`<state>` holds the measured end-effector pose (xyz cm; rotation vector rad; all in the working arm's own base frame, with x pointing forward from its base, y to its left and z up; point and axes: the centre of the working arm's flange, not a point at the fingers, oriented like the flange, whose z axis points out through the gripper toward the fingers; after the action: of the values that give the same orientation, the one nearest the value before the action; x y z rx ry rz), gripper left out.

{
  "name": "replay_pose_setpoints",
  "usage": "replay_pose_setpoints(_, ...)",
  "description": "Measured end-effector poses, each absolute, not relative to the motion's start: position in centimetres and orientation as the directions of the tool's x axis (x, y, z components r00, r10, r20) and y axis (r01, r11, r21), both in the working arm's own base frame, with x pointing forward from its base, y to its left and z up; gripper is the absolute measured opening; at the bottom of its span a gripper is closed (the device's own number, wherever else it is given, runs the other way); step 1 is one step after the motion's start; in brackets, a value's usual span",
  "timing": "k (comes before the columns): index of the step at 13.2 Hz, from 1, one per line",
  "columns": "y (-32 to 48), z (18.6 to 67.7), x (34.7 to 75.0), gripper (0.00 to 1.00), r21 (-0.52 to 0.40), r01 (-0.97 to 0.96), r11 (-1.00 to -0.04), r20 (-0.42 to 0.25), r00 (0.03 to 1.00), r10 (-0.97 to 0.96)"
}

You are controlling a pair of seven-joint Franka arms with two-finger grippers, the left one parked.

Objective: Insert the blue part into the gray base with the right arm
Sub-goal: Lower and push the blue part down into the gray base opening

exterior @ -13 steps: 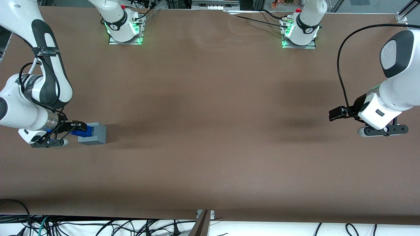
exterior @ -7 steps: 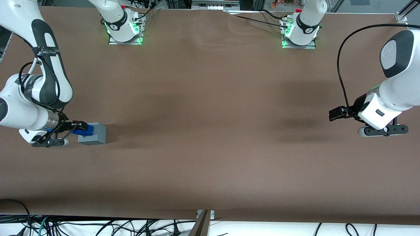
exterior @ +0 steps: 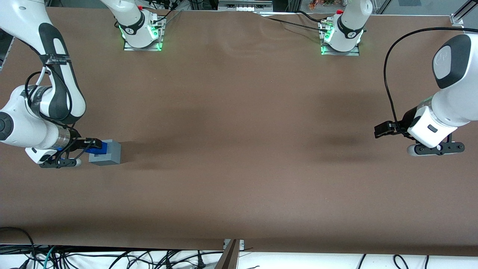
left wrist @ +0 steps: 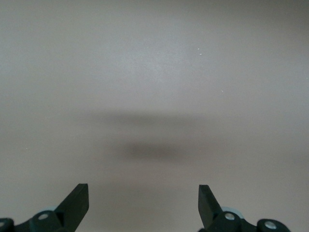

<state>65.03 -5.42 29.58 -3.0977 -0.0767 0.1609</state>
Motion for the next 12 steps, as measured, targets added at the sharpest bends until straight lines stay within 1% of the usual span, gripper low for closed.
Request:
replay_pose_setpoints(2, -5.4, 29.6, 65.1, 0.51, -0.04, 0.048, -0.998, -0.101, 0.994, 0.052)
replay_pose_setpoints(7, -4.3, 28.5, 65.9, 0.51, -0.019, 0.078, -0.997, -0.056, 0.995, 0.079)
replay_pose_setpoints(12, -4.2, 28.5, 65.9, 0.51, -0.018, 0.08, -0.997, -0.054, 0.995, 0.081)
